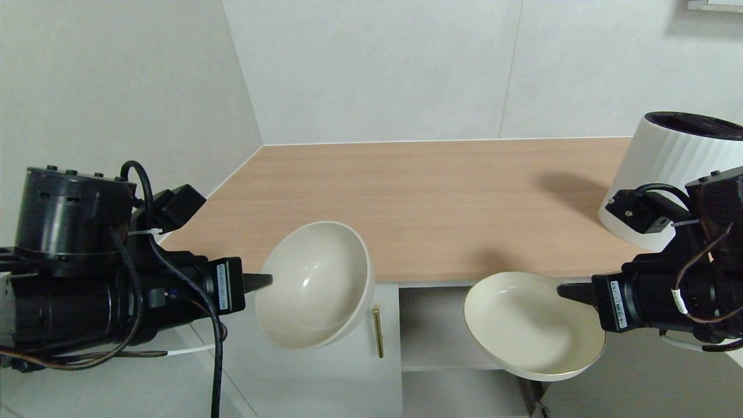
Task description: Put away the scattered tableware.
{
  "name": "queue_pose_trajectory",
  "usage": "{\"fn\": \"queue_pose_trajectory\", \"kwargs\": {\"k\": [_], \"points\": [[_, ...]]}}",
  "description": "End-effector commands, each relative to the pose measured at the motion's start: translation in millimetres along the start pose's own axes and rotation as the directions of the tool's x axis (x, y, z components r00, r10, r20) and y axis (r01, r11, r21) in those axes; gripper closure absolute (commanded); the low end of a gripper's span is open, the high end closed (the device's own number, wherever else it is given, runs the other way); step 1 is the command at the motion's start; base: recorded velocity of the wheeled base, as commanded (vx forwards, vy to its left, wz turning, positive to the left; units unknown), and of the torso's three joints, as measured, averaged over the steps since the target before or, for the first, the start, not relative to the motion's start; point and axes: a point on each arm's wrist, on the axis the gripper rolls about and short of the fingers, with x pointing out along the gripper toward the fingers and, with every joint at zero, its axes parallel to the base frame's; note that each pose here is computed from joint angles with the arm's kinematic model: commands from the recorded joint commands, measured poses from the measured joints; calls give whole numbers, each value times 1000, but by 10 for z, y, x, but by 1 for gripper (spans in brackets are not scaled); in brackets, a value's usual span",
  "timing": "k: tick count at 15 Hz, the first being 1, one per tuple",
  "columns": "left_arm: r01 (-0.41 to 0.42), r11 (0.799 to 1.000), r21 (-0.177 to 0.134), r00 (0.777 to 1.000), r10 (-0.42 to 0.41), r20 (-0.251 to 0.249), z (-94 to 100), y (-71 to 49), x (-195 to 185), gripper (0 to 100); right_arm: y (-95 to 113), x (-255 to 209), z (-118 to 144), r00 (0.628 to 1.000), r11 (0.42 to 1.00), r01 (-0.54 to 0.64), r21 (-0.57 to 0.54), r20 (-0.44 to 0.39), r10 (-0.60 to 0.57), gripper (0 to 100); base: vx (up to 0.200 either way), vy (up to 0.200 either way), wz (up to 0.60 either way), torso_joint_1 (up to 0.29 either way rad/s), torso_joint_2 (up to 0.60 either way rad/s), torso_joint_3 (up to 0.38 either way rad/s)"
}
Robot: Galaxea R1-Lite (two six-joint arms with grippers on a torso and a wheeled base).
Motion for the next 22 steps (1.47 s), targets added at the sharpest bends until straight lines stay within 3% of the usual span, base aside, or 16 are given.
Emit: {"fn": "queue_pose_trajectory", "kwargs": {"k": [1,7,22], "points": [[-3,1000,-2,1000,3,-3,-2,6,12,100,-1,42,-10,1000,1000,3,0,-14,-3,100,0,0,0,0,0,0],[-1,1000,-1,1000,1,-3,-2,2,8,100,-3,53,-20,1000,1000,4,-2,-20,-5,100,0,0,0,-57,139,77],[-3,1000,0,1000,3,-8,-15,8,16,100,-7,110,-39,999,1000,10,-2,-41,-10,100,0,0,0,-153,442,285]]}}
